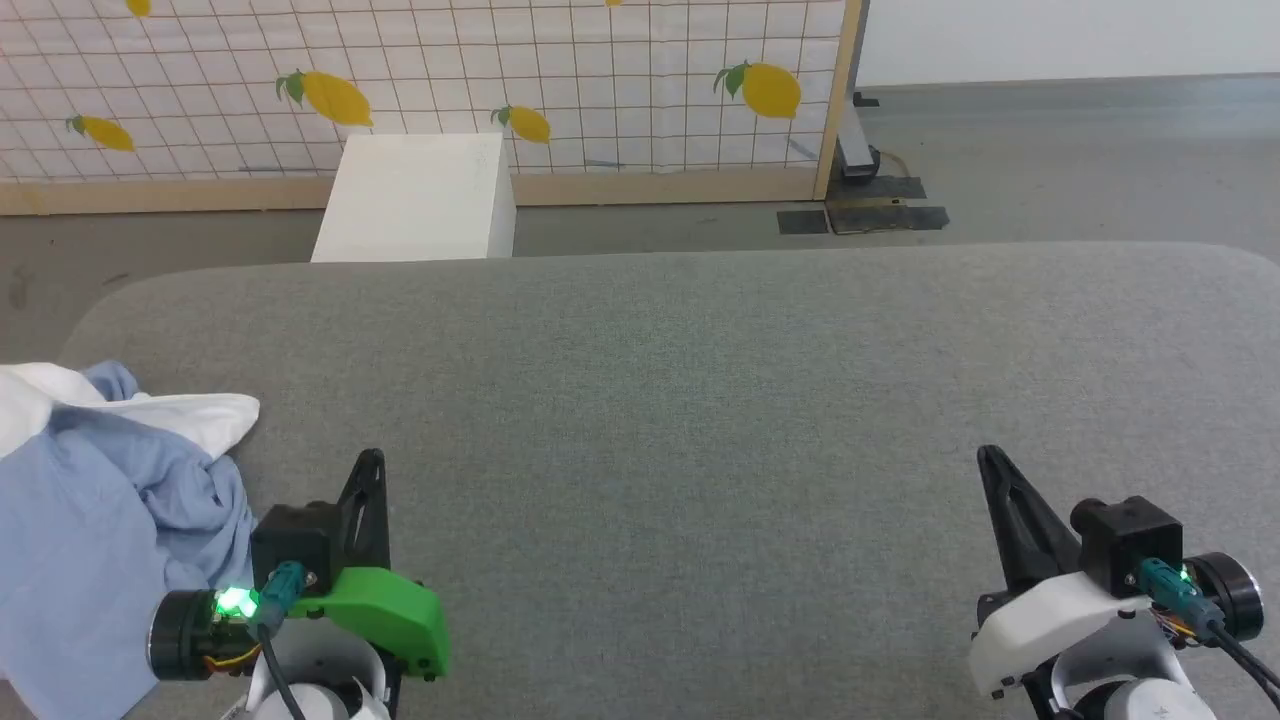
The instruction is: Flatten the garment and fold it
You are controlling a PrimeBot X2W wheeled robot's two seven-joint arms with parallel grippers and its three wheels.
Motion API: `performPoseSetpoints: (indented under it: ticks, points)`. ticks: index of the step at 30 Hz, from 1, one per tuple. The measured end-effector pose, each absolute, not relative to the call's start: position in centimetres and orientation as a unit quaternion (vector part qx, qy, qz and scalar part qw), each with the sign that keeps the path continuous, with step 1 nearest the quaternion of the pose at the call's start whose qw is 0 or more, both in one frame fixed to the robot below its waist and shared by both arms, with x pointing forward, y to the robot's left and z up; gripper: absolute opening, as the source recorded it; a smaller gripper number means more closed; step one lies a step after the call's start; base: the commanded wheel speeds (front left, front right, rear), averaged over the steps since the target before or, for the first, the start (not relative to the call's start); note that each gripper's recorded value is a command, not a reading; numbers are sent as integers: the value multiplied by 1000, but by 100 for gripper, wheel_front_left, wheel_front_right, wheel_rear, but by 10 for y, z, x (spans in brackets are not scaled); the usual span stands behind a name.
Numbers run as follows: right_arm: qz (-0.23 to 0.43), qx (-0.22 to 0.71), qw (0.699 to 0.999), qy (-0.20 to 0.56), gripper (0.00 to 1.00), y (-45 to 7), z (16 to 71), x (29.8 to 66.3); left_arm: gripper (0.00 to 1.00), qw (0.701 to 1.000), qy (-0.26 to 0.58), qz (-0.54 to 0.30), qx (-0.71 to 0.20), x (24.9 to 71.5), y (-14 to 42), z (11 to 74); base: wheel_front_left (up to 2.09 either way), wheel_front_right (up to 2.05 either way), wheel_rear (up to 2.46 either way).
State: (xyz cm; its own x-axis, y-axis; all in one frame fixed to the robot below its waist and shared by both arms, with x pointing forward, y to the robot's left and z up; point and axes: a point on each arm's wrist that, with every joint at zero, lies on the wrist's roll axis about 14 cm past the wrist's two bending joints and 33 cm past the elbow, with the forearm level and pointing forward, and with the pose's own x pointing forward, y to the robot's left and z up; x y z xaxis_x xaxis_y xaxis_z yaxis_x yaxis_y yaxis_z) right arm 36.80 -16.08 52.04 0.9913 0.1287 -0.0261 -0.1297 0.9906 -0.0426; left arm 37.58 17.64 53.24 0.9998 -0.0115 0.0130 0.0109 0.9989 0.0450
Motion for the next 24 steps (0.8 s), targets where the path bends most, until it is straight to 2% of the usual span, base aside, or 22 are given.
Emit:
performPoseSetpoints:
  ticks: [21, 22, 24]
  points:
    - [65, -22, 998, 12, 0, -161, 520, 368, 0, 1000, -7, -6, 22, 376, 176, 532, 0, 0, 0]
    - [65, -22, 998, 12, 100, -161, 520, 368, 100, 1000, -7, -6, 22, 376, 176, 532, 0, 0, 0]
    - [65, -22, 998, 12, 100, -161, 520, 368, 100, 1000, -7, -7, 22, 376, 176, 532, 0, 0, 0]
